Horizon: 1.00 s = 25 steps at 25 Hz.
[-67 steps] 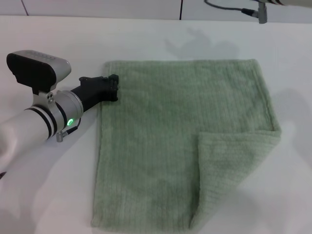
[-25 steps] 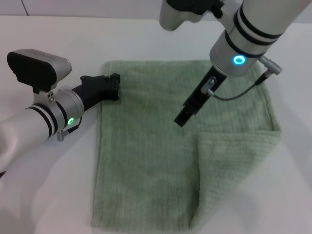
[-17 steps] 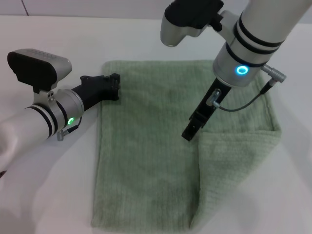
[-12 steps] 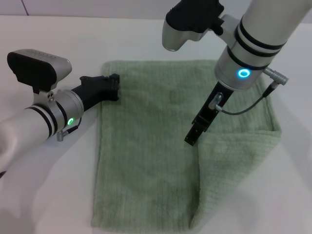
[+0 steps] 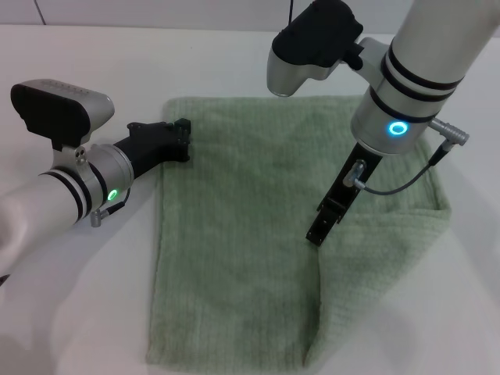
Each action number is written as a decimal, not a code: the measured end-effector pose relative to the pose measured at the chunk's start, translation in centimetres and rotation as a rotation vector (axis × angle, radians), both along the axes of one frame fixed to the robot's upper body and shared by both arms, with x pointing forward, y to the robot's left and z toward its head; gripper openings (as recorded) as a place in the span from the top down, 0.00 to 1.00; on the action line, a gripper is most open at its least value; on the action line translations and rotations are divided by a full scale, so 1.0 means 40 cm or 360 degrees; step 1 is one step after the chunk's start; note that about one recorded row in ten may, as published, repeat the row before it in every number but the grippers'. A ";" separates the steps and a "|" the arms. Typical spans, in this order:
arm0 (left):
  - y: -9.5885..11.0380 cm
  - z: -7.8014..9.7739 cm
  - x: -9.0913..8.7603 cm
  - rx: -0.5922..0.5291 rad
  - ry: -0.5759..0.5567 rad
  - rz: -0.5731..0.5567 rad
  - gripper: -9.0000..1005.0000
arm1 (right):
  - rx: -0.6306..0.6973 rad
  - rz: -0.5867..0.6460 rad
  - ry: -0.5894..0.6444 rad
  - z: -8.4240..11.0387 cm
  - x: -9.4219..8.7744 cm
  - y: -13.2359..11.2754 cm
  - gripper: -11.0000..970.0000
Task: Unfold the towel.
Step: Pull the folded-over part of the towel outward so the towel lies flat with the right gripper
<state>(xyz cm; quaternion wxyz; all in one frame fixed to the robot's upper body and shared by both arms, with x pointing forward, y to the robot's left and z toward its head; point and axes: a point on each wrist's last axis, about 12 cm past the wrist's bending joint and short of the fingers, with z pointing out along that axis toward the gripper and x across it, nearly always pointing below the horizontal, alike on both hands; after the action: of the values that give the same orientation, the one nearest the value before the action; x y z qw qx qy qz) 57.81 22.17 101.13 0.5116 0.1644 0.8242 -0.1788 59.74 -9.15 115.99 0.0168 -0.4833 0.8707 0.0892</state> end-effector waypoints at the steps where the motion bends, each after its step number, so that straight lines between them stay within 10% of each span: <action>1: 0.000 0.000 0.000 0.0000 0.0000 0.0000 0.99 | -0.0003 -0.0001 0.0004 -0.002 0.000 -0.001 0.24; 25: -0.001 0.001 -0.002 -0.0008 -0.0004 -0.0001 0.99 | -0.0019 0.0009 0.0031 -0.050 0.004 0.001 0.25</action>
<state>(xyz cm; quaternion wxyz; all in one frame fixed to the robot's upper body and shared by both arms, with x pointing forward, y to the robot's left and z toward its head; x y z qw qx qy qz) 57.75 22.12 101.17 0.5129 0.1636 0.8231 -0.1807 59.89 -9.11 113.98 0.0051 -0.4849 0.8700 0.0887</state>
